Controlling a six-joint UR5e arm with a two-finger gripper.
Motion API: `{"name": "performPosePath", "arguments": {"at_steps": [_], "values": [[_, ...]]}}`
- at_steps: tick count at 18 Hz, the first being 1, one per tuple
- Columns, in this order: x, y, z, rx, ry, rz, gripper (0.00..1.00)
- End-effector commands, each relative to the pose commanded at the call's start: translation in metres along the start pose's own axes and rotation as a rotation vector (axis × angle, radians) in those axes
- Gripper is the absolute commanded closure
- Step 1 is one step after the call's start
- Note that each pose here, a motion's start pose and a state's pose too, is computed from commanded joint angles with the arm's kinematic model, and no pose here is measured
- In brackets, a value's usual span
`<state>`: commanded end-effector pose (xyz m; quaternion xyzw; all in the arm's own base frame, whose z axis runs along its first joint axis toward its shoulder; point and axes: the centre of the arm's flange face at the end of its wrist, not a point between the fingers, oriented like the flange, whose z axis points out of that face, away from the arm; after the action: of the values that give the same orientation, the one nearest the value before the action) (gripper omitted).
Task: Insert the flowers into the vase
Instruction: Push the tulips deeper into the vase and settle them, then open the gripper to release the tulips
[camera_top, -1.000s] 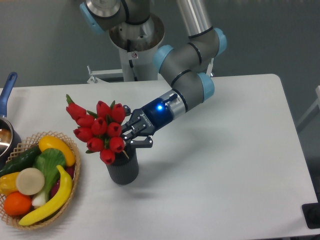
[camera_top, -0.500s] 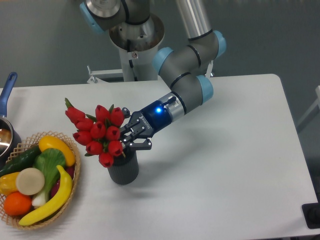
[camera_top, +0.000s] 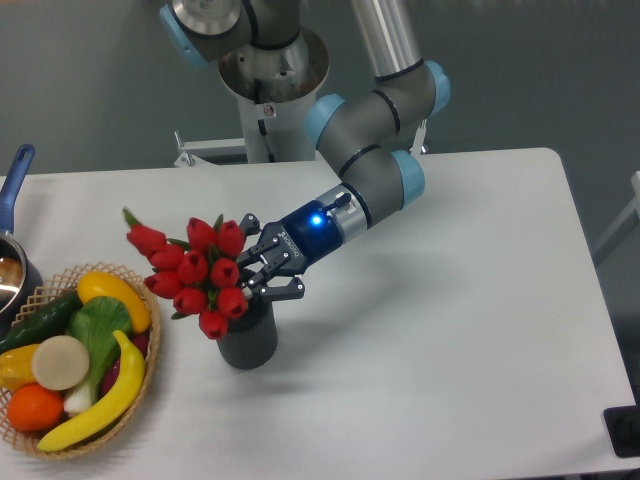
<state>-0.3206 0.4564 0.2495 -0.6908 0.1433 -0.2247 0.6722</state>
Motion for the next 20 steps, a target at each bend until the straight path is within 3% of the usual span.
{"name": "performPosePath", "arguments": {"at_steps": [2,6,8,11,13,20], "values": [[0.000,0.001,0.000,0.000,0.000,-0.002,0.58],[0.000,0.001,-0.002,0.000,-0.003,0.018,0.46],[0.000,0.002,-0.005,0.001,-0.009,0.049,0.27],[0.002,0.007,-0.011,0.002,-0.021,0.071,0.16],[0.002,0.005,-0.012,0.002,-0.025,0.075,0.01],[-0.002,-0.011,-0.034,0.004,-0.067,0.108,0.00]]}}
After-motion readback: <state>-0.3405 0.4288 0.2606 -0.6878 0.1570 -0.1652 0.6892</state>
